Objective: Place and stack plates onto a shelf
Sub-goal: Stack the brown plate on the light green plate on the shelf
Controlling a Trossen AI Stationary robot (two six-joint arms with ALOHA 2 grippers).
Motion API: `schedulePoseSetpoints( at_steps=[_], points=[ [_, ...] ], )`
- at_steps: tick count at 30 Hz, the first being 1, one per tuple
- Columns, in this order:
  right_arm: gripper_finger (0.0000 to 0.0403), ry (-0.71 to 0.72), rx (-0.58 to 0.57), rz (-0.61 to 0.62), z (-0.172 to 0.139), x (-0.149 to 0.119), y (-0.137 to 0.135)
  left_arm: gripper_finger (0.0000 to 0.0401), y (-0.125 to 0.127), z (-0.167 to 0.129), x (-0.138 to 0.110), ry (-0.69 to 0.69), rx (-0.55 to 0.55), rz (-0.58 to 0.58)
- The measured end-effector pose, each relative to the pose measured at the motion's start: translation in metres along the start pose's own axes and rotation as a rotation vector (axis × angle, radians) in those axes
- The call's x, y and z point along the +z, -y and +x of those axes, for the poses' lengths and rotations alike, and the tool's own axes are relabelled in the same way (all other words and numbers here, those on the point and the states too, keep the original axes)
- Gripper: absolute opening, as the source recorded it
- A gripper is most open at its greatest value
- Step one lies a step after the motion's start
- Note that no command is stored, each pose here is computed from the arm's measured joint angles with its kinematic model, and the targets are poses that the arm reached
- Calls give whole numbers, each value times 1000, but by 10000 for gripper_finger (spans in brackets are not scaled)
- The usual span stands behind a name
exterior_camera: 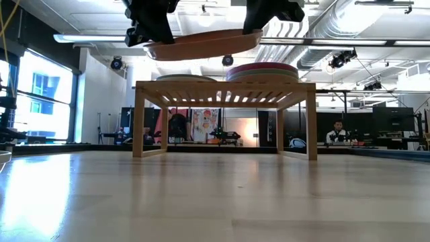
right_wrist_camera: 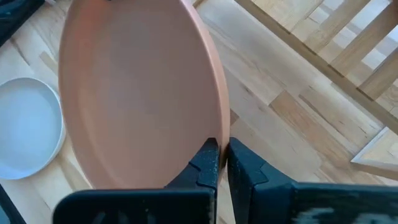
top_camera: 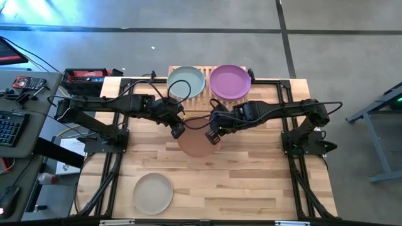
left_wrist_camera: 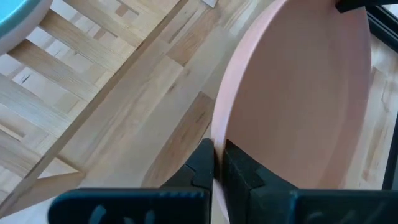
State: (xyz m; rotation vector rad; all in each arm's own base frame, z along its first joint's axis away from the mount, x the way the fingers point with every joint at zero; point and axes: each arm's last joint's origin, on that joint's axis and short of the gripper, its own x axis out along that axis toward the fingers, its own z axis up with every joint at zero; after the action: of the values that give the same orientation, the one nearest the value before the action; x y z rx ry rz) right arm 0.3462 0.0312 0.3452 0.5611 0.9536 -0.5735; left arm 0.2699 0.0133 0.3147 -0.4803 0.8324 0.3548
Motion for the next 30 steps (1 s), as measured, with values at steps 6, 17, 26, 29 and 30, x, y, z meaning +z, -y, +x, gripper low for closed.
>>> schedulePoseSetpoints(
  at_steps=[6,17,26,29,30],
  points=[
    [18,7,8,-19,0,1,-1,3,0,0,0,-1,1,1],
    [141,70,11,-29,-5,13,8,1,-12,0,0,-42,51,-10],
    [167,141,29,9,-37,35,46,1,-39,-18,20,-71,119,-52],
    [167,164,23,-11,-43,40,56,1,-50,-35,36,-20,139,-74],
    [167,169,19,-21,-44,41,59,1,-54,-41,42,2,146,-83]
  ],
)
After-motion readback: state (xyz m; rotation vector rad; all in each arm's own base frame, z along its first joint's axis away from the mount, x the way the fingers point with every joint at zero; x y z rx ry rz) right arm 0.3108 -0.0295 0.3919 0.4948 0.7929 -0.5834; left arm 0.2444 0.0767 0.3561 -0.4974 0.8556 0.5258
